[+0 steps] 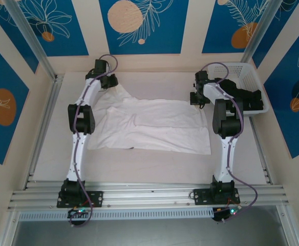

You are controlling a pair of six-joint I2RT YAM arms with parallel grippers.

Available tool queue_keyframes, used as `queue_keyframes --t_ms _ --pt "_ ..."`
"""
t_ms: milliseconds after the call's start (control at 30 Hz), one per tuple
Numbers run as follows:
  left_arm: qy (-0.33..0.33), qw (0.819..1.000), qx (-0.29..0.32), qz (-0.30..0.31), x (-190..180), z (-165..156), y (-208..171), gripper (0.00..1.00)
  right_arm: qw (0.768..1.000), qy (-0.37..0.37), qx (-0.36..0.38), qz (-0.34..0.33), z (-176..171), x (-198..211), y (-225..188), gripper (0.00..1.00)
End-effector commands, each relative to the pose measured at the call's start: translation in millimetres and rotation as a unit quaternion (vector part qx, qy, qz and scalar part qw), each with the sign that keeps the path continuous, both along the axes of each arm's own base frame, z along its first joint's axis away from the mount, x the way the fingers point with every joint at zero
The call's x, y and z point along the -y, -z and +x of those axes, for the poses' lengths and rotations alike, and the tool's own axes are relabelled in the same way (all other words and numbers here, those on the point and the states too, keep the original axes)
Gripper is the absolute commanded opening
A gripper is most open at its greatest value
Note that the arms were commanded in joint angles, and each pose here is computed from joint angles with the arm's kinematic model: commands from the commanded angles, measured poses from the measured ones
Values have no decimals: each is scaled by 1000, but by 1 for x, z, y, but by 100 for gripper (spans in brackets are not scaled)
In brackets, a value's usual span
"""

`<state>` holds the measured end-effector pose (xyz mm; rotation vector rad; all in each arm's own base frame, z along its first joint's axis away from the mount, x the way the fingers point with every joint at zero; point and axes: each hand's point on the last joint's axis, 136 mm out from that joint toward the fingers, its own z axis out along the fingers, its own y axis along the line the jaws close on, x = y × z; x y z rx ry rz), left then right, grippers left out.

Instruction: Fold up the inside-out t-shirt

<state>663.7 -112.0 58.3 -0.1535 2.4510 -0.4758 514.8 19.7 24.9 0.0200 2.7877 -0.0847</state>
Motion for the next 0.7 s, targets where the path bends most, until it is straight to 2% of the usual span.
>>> queue_keyframes --t_ms 0,67,167,333,467,667 --pt "-2 1000 18 -9 -6 9 -5 6 1000 -17 -3 9 -6 -9 -8 4" --pt "-2 1000 20 -10 -7 10 -7 0 1000 -17 -1 8 -6 -9 -9 4" --pt "-5 1000 24 -11 -9 10 -17 0 1000 -14 6 5 -4 -7 -15 3" --pt "-8 999 28 -38 -6 -4 -65 0 999 -14 39 8 -1 -7 -40 3" --pt "-20 997 31 -64 -5 -36 -109 0 997 -23 75 7 -7 -12 -65 3" --pt "-38 994 34 -98 -8 -105 -163 0 993 -22 113 -15 -33 -6 -97 1"
